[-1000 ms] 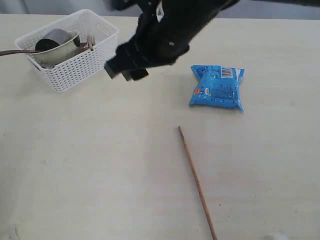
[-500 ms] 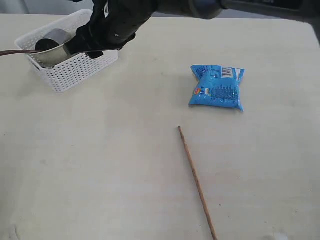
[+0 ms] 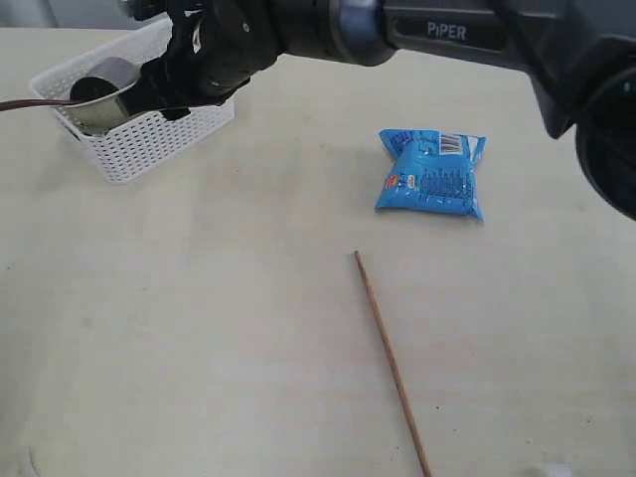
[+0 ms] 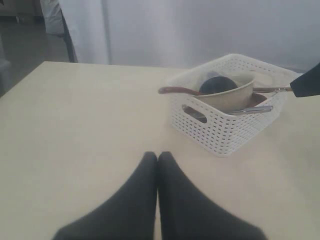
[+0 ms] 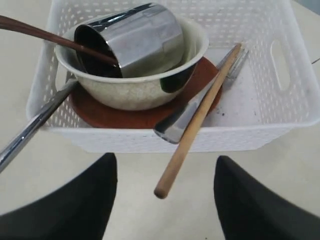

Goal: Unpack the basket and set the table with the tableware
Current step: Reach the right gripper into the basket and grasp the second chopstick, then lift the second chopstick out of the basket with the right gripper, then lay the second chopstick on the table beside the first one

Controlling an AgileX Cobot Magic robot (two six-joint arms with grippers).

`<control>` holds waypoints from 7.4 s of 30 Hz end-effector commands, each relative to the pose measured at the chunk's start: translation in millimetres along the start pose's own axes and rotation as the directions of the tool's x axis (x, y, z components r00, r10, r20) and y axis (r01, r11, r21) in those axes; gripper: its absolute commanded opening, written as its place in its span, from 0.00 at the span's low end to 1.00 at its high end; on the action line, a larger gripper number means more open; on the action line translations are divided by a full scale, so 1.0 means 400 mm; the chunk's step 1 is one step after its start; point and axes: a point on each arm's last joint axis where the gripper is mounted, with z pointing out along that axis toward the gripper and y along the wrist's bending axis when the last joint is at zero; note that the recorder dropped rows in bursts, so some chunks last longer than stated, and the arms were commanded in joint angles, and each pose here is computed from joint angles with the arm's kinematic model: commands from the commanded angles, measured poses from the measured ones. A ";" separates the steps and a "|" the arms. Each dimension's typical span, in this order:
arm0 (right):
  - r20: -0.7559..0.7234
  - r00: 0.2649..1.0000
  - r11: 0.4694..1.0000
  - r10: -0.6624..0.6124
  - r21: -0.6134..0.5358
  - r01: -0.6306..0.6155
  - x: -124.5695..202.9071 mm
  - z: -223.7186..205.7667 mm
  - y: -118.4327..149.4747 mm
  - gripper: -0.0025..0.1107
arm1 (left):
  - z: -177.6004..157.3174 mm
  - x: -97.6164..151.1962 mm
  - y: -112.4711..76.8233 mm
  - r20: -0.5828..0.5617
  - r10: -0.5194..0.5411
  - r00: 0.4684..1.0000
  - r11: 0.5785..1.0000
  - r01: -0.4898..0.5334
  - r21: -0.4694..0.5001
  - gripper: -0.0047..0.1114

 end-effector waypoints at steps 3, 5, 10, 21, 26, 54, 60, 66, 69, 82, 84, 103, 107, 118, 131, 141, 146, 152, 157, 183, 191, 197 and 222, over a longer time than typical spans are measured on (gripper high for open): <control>0.021 0.999 0.999 0.049 0.022 -0.049 -0.005 0.005 -0.033 0.50 | 0.001 0.004 0.000 -0.001 -0.001 1.000 1.000 0.001 -0.002 0.04; 0.018 0.997 0.996 0.078 0.034 -0.079 -0.004 0.004 -0.054 0.50 | 0.001 0.004 0.000 -0.001 -0.001 1.000 1.000 0.001 -0.002 0.04; 0.022 0.996 0.996 0.083 0.031 -0.084 -0.005 0.004 -0.051 0.50 | 0.001 0.004 0.000 -0.001 -0.001 1.000 1.000 0.001 -0.002 0.04; -0.002 0.997 0.996 0.082 0.034 -0.082 0.000 0.004 -0.051 0.36 | 0.001 0.004 0.000 -0.001 -0.001 1.000 1.000 0.001 -0.002 0.04; -0.014 0.997 0.997 0.074 0.035 -0.073 0.003 0.004 -0.051 0.36 | 0.001 0.004 0.000 -0.001 -0.001 1.000 1.000 0.001 -0.002 0.04; -0.348 0.935 0.997 -0.074 0.011 0.083 -0.106 0.001 -0.056 0.42 | 0.001 0.004 0.000 -0.001 -0.001 1.000 1.000 0.001 -0.002 0.04; -0.353 0.932 0.996 -0.078 0.007 0.086 -0.096 0.025 -0.056 0.42 | 0.001 0.004 0.000 -0.001 -0.001 1.000 1.000 0.001 -0.002 0.04; -0.323 0.942 0.996 -0.087 -0.011 0.089 -0.108 0.017 -0.052 0.42 | 0.001 0.004 0.000 -0.001 -0.001 1.000 1.000 0.001 -0.002 0.04; -0.308 0.947 0.996 -0.090 -0.011 0.091 -0.105 0.031 -0.052 0.39 | 0.001 0.004 0.000 -0.001 -0.001 1.000 1.000 0.001 -0.002 0.04; -0.285 0.953 0.994 -0.104 -0.012 0.105 -0.105 0.043 -0.052 0.17 | 0.001 0.004 0.000 -0.001 -0.001 1.000 1.000 0.001 -0.002 0.04; -0.288 0.952 0.994 -0.104 -0.012 0.105 -0.104 0.043 -0.052 0.11 | 0.001 0.004 0.000 -0.001 -0.001 1.000 1.000 0.001 -0.002 0.04; -0.301 0.948 0.994 -0.100 0.017 0.111 -0.124 -0.003 -0.059 0.03 | 0.001 0.004 0.000 -0.001 -0.001 1.000 1.000 0.001 -0.002 0.04; -0.295 0.952 0.988 -0.083 0.097 0.116 -0.149 -0.055 -0.075 0.03 | 0.001 0.004 0.000 -0.001 -0.001 1.000 1.000 0.001 -0.002 0.04; -0.130 0.991 0.989 -0.004 0.145 0.023 -0.247 -0.252 -0.076 0.02 | 0.001 0.004 0.000 -0.001 -0.001 1.000 1.000 0.001 -0.002 0.04; 0.039 0.997 0.988 0.067 0.137 -0.072 -0.280 -0.599 0.018 0.02 | 0.001 0.004 0.000 -0.001 -0.001 1.000 1.000 0.001 -0.002 0.04; 0.003 0.976 0.904 0.220 0.374 -0.205 -0.006 -0.802 0.005 0.02 | 0.001 0.004 0.000 -0.001 -0.001 1.000 1.000 0.001 -0.002 0.04; -0.045 0.941 0.866 0.336 0.406 -0.290 0.213 -0.834 0.000 0.02 | 0.001 0.004 0.000 -0.001 -0.001 1.000 1.000 0.001 -0.002 0.04; -0.084 0.894 0.835 0.440 0.406 -0.372 0.424 -0.821 -0.009 0.02 | 0.001 0.004 0.000 -0.001 -0.001 1.000 1.000 0.001 -0.002 0.04; -0.136 0.873 0.822 0.469 0.430 -0.374 0.530 -0.779 -0.013 0.02 | 0.001 0.004 0.000 -0.001 -0.001 1.000 1.000 0.001 -0.002 0.04; -0.332 0.848 0.878 0.414 0.393 -0.274 0.609 -0.556 0.052 0.02 | 0.001 0.004 0.000 -0.001 -0.001 1.000 1.000 0.001 -0.002 0.04; -0.398 0.832 0.896 0.388 0.377 -0.237 0.632 -0.487 0.073 0.02 | 0.001 0.004 0.000 -0.001 -0.001 1.000 1.000 0.001 -0.002 0.04; -0.459 0.799 0.887 0.389 0.421 -0.189 0.667 -0.439 0.077 0.02 | 0.001 0.004 0.000 -0.001 -0.001 1.000 1.000 0.001 -0.002 0.04; -0.487 0.787 0.900 0.379 0.392 -0.191 0.685 -0.404 0.090 0.02 | 0.001 0.004 0.000 -0.001 -0.001 1.000 1.000 0.001 -0.002 0.04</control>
